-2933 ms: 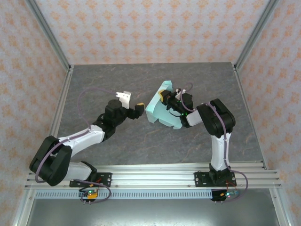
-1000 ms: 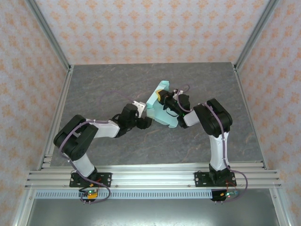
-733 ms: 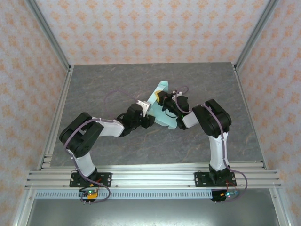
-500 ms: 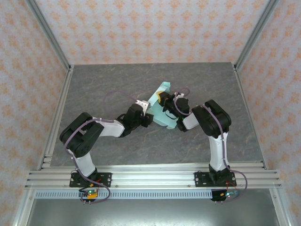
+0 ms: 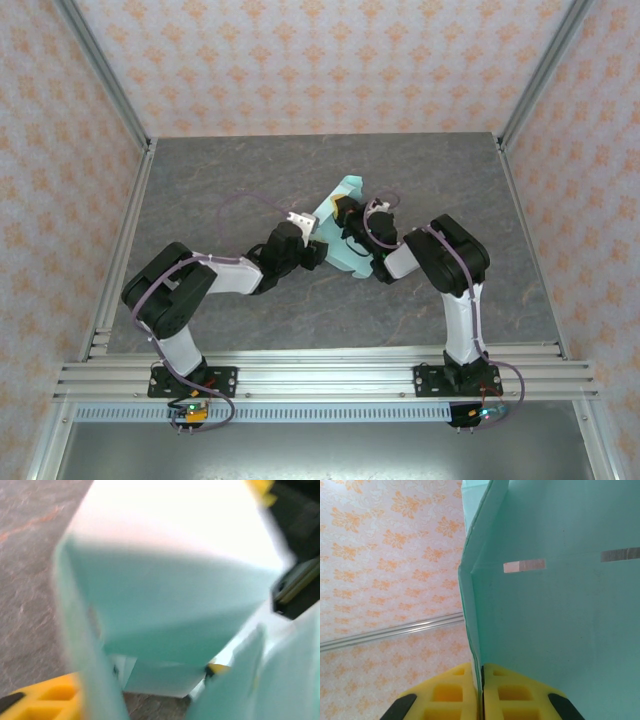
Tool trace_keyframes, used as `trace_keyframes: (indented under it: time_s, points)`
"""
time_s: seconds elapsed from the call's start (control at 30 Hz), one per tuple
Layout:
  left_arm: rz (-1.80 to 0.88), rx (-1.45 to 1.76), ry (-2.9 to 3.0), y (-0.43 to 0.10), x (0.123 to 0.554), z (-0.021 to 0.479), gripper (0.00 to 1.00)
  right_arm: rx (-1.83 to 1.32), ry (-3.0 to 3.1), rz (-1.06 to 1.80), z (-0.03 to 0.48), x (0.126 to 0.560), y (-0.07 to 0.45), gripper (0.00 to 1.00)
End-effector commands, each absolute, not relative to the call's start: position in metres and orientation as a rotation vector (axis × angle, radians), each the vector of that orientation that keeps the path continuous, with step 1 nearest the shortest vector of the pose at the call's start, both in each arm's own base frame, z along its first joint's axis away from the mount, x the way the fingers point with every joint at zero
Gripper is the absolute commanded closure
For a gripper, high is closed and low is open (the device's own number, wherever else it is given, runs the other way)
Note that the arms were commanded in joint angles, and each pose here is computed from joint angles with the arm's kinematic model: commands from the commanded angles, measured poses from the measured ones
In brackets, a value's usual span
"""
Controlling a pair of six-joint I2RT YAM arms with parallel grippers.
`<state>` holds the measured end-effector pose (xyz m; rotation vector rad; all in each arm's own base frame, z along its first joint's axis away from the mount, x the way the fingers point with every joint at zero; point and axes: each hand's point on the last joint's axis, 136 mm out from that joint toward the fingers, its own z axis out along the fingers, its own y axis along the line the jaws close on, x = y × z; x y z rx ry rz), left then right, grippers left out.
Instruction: Fold the paper box
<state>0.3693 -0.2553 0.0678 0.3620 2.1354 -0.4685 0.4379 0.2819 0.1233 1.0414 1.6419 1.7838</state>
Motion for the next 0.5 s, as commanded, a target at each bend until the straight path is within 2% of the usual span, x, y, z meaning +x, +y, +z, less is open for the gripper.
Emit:
trace_keyframes:
  time_s: [0.0, 0.13, 0.33, 0.47]
  points:
    - [-0.542, 0.385, 1.979, -0.27, 0.372, 0.109, 0.4, 1.073, 1.716, 1.753, 0.107, 0.43, 0.289, 0.9]
    - [-0.521, 0.387, 1.996, -0.26, 0.361, 0.107, 0.36, 1.07, 1.712, 1.762, 0.107, 0.431, 0.29, 0.9]
    - [-0.415, 0.336, 2.013, -0.229, 0.348, 0.103, 0.36, 1.056, 1.718, 1.783, 0.11, 0.432, 0.295, 0.9]
    - [-0.417, 0.366, 2.014, -0.228, 0.341, 0.102, 0.45, 1.041, 1.744, 1.774, 0.108, 0.43, 0.297, 0.9]
